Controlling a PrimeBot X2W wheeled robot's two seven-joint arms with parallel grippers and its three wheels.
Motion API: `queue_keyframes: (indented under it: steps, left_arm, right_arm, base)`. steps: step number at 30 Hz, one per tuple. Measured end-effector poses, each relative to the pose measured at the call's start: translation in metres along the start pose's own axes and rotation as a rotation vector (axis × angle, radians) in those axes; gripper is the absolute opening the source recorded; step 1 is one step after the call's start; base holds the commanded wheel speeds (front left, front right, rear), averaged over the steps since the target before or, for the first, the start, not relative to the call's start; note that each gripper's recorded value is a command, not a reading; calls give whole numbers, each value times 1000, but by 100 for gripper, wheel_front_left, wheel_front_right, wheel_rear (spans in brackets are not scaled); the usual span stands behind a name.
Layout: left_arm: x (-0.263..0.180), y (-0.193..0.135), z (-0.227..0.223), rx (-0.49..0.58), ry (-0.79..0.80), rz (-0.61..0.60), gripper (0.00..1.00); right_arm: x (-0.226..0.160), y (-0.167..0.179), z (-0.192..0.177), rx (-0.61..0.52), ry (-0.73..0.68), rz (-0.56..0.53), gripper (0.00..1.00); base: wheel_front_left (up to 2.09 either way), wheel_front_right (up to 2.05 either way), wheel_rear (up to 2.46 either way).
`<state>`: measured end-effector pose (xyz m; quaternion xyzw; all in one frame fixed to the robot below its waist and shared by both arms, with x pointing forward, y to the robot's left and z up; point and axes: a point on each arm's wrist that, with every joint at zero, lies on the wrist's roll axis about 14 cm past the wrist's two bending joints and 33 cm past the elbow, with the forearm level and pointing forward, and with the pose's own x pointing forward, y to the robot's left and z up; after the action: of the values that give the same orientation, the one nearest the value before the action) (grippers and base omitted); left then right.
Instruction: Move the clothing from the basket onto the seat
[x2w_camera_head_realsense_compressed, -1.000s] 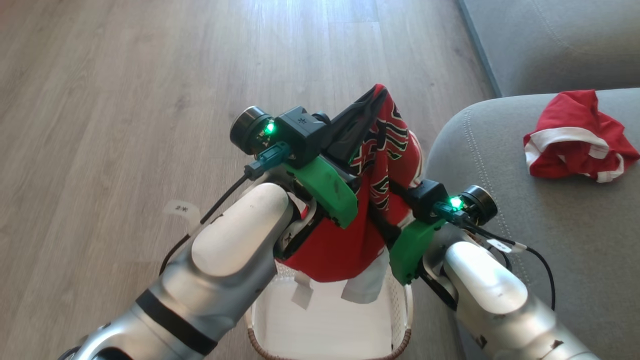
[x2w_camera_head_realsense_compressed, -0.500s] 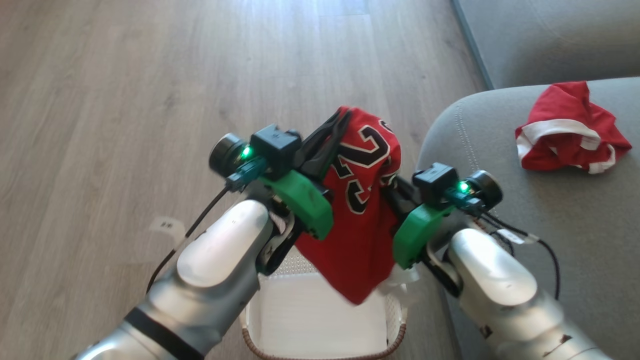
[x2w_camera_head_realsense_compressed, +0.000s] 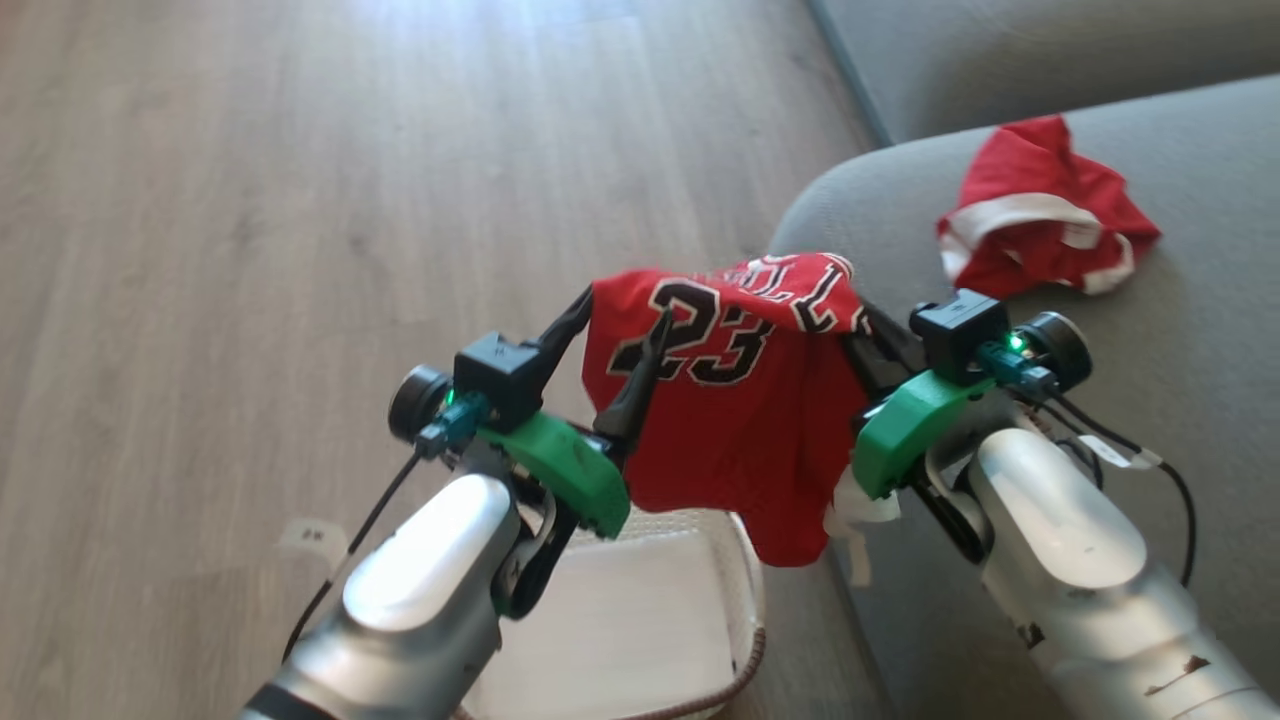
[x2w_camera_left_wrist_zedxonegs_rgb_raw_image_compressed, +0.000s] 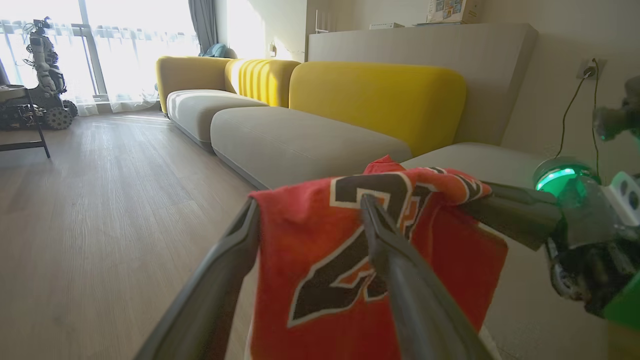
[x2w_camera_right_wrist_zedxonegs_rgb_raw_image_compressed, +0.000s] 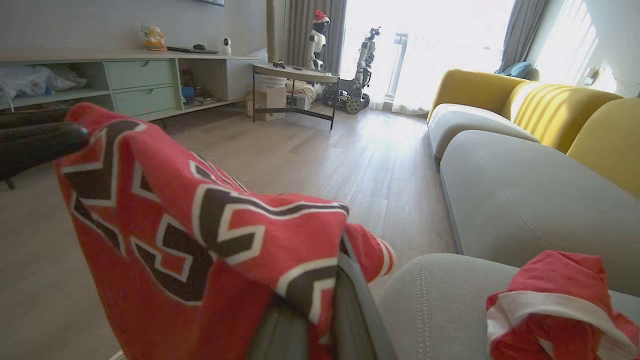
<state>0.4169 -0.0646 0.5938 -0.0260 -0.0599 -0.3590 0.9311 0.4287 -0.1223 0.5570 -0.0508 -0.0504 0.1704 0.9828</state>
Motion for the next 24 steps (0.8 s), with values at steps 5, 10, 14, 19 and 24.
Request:
queue_keyframes:
  steps: [5,10,14,19,24]
  left_arm:
    - [7,-22,-14,-25,16,-58,100]
    - [15,-44,-26,-43,38,-122,100]
    - [20,-63,-38,-59,63,-174,100]
    - [25,-85,-46,-54,76,-240,100]
    - [26,-116,-60,-55,104,-335,100]
  right_arm:
    - [-18,-32,0,-12,5,-87,0]
    - [-42,-73,5,-47,0,-192,0]
    - [-64,-101,11,-72,-1,-269,0]
    - [-89,-127,17,-105,8,-346,0]
    - [-119,-153,26,-139,18,-432,0]
  base:
    - [0,0,0]
    - [0,0,0]
    - [0,0,0]
    - [0,0,0]
    - [0,0,0]
